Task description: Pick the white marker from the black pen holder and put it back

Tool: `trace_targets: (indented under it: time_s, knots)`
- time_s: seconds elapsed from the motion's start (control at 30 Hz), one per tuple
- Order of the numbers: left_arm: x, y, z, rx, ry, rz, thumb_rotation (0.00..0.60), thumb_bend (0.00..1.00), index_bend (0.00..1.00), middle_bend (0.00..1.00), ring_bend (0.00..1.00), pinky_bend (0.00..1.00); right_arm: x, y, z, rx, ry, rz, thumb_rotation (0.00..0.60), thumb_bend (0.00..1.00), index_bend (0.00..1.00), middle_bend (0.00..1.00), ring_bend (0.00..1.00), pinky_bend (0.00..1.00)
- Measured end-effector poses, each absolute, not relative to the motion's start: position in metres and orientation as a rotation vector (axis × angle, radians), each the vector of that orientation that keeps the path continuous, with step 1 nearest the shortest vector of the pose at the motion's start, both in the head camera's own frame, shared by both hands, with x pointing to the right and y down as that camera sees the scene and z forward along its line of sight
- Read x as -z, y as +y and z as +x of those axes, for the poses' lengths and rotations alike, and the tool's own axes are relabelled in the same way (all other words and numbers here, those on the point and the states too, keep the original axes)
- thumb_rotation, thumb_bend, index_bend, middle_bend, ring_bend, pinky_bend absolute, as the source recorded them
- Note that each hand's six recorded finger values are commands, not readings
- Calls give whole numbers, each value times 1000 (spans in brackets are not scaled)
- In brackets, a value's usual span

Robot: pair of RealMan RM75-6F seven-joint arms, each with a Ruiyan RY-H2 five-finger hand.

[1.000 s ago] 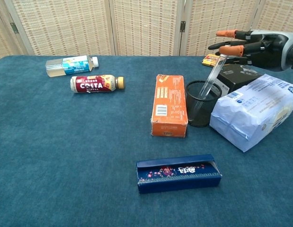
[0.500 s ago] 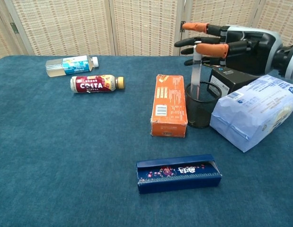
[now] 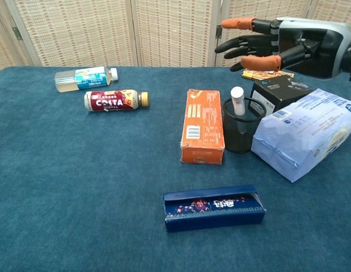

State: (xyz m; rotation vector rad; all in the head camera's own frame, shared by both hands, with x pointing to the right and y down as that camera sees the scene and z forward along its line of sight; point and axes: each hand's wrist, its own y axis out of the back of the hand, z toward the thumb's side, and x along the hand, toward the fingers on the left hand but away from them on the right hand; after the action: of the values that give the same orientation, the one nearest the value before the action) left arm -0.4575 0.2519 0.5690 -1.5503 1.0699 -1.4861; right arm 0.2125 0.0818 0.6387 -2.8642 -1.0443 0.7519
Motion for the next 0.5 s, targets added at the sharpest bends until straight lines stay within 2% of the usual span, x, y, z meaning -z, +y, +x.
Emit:
trace_targets:
  time_s: [0.17, 0.5]
  knots:
    - [-569, 252, -455, 1478, 1070, -1555, 600, 238, 101, 60, 64, 100, -638, 78, 227, -923, -867, -2584, 600, 327, 116, 167, 75, 148]
    - [-569, 253, -459, 1489, 1074, -1551, 600, 238, 101, 60, 64, 100, -655, 84, 245, -1187, -588, -2209, 600, 327, 140, 168, 75, 148]
